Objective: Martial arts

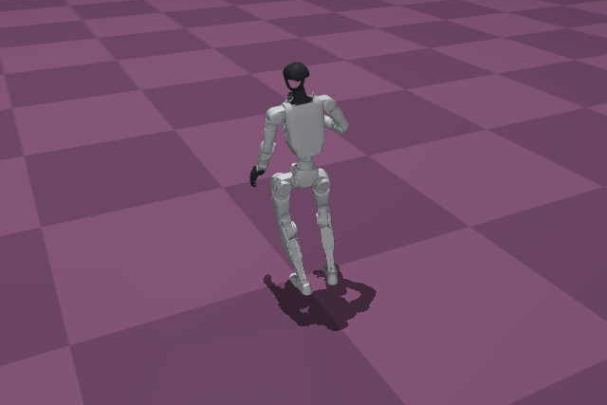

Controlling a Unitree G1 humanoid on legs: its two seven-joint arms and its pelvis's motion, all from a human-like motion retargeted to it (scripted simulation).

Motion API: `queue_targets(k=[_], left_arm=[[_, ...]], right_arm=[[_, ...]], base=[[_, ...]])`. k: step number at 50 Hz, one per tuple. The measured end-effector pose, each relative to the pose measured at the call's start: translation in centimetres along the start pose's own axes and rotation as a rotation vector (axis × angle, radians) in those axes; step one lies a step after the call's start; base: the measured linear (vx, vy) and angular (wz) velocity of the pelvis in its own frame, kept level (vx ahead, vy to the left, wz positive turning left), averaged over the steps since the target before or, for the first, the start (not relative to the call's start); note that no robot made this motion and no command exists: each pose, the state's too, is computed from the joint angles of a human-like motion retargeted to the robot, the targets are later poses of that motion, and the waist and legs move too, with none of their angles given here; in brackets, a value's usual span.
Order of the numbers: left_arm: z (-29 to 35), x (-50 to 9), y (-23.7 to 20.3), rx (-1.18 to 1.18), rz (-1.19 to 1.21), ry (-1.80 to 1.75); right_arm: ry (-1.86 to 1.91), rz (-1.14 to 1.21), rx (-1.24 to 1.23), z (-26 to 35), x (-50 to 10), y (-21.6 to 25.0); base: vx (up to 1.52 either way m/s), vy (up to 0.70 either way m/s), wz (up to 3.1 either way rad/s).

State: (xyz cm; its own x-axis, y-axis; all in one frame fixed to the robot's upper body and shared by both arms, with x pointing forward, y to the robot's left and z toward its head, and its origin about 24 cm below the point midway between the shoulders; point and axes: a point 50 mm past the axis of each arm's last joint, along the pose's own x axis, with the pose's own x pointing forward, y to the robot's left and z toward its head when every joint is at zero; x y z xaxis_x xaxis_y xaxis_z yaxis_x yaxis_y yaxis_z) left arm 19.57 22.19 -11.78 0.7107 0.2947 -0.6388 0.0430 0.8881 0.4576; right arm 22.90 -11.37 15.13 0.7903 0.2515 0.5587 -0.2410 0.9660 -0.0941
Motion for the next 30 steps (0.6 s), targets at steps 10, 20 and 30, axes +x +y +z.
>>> queue_targets(k=[10,20,30], left_arm=[[25.3,-14.9,-3.4,-0.622,-0.521,-1.173],[28.5,-32.9,3.9,-0.794,-0.866,-2.041],[20.1,-13.6,7.9,-0.361,0.019,-1.272]], right_arm=[[0.934,0.377,-0.370,-12.7,-17.2,-2.9],[1.303,0.535,-0.295,-10.1,-27.4,-3.9],[0.826,0.142,-0.687,-14.6,-13.3,-6.2]], base=[[-0.21,-0.02,1.01],[-0.13,-0.05,0.83],[0.04,-0.08,-0.31]])
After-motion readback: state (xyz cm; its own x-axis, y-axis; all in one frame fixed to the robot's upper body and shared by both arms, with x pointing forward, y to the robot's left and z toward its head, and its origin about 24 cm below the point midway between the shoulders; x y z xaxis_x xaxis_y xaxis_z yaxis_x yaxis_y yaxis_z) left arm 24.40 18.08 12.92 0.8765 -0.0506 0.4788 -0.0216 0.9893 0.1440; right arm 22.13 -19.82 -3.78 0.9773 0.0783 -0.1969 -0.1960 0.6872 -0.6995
